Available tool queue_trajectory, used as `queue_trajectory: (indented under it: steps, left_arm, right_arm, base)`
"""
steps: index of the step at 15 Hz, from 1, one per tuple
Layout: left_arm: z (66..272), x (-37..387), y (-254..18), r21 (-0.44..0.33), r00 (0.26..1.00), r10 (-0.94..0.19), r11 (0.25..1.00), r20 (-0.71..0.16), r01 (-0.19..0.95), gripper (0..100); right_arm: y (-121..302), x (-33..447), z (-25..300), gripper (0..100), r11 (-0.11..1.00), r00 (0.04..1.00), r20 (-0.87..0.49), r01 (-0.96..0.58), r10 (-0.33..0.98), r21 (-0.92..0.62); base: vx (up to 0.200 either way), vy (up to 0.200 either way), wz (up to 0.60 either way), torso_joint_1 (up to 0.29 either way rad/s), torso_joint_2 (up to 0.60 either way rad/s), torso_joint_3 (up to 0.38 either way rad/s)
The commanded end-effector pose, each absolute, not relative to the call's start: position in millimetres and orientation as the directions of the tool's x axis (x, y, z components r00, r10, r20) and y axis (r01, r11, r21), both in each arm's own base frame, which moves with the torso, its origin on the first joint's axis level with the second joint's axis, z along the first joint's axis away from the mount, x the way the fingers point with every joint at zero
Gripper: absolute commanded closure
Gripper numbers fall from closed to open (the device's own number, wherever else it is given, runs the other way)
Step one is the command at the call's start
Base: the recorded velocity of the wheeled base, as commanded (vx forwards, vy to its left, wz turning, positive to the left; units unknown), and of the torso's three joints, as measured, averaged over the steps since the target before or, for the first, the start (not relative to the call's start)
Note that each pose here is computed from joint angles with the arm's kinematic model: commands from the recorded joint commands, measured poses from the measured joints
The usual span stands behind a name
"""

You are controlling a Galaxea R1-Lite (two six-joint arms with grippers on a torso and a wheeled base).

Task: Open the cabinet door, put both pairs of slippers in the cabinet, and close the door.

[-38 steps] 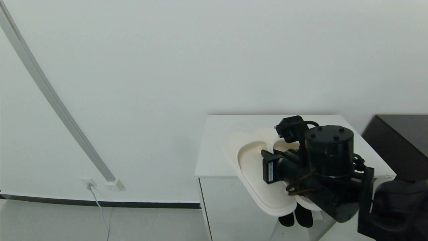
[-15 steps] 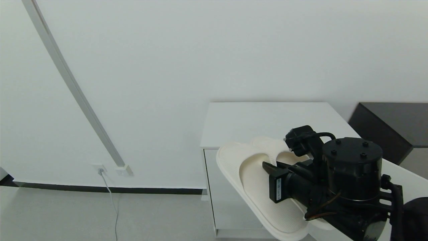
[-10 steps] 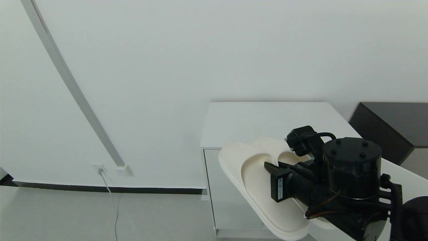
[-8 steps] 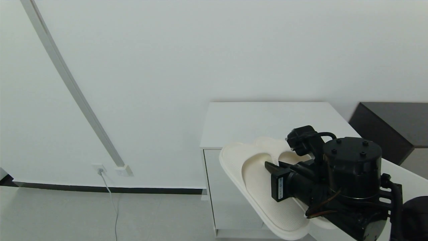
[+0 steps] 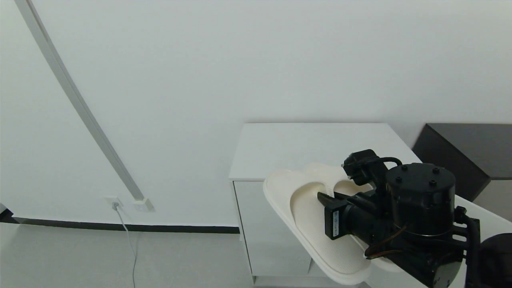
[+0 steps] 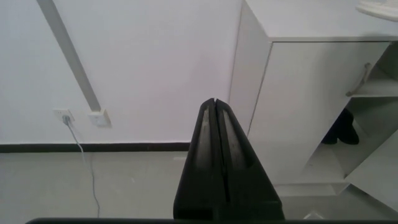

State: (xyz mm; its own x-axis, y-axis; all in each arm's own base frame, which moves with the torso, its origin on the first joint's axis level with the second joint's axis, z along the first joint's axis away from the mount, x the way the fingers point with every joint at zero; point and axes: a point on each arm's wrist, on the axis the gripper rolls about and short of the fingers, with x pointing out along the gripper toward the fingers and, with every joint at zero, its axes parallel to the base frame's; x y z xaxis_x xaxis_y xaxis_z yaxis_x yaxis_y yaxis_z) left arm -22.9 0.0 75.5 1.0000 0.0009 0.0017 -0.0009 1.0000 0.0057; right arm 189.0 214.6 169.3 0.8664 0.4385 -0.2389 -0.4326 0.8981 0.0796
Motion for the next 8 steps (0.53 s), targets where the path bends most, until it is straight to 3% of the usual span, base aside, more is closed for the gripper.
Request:
queue_trajectory:
  steps: [1,8]
  left_arm:
    - [75.5,-22.8,0.0,0.006,1.0,0.0,1.0,0.0,0.0,100]
    - [75.5,-22.8,0.0,0.006,1.0,0.0,1.0,0.0,0.0,100]
  right_arm:
    - [215.2,188.4,167.9,100,0.896,0.863,-0.243,-0.437,0.442,0.078]
    - [213.2,187.9,169.1,100,0.897,0.865,-0.239,-0.434,0.44,0.081]
  base:
    - [0.0,-0.2,0.0,-0.002,0.0,-0.002]
    - [0.0,-0.2,0.0,0.003,0.0,0.003]
